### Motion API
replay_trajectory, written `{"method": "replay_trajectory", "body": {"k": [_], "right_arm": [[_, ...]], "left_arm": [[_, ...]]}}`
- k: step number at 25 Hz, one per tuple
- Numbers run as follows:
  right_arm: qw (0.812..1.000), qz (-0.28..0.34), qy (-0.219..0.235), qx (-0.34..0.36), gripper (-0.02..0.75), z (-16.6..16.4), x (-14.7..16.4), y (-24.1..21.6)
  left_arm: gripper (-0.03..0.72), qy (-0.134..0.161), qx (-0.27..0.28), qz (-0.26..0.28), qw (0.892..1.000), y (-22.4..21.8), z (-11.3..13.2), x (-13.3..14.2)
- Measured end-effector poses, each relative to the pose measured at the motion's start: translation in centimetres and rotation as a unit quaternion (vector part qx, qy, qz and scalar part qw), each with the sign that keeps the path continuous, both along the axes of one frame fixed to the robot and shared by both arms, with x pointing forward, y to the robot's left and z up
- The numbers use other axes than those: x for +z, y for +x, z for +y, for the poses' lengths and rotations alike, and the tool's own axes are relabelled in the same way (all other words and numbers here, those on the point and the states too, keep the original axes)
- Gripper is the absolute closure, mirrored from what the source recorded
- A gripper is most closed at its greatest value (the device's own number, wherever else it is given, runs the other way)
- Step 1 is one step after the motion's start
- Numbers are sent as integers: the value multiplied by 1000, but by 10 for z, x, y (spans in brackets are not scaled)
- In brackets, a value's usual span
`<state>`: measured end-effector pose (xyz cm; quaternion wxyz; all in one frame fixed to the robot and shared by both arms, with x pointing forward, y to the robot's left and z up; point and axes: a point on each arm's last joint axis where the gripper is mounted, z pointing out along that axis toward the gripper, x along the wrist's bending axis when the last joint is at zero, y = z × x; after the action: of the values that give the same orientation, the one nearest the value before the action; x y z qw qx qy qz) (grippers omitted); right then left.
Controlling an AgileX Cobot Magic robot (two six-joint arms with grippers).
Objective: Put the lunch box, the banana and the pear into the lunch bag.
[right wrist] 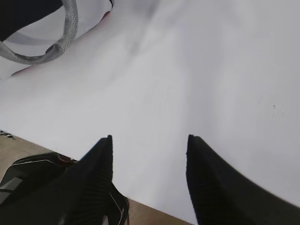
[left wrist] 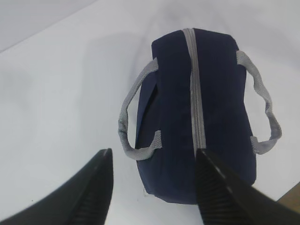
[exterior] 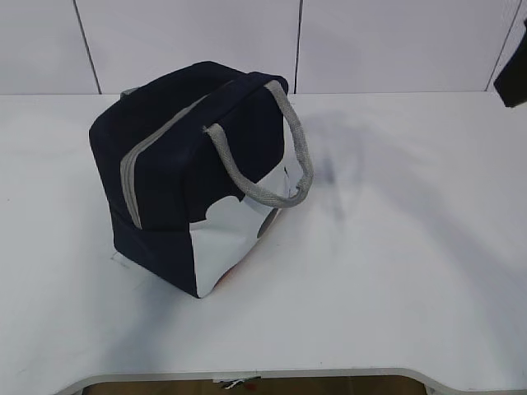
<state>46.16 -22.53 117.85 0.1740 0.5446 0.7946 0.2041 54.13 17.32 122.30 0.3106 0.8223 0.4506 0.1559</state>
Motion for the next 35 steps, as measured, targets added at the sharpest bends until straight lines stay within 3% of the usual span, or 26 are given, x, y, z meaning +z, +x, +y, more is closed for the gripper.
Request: {"method": "replay_trajectory", "body": {"k": [5,9,15,24,35], "right_arm": [[1000,-1,-1,0,322,-6,-3,-15],[1000,-8,0,-1,322,-11,-4,-30],[1000,-29,7,-1,322,-20,0,-56],[997,-39,68,5,322,-26,-5,-100],[990,-106,90,8,322,-50,-20,-170]], "left_arm": [[286,-17,3,-43,999,-31,12,30],[309,-23,5,-55,998,-62,24,37],[315,-21,7,-52,998,-116,44,27],[327,-26,8,-72,997,-188,71,8],[328,-41,8,-115,993,-258,97,-19]]}}
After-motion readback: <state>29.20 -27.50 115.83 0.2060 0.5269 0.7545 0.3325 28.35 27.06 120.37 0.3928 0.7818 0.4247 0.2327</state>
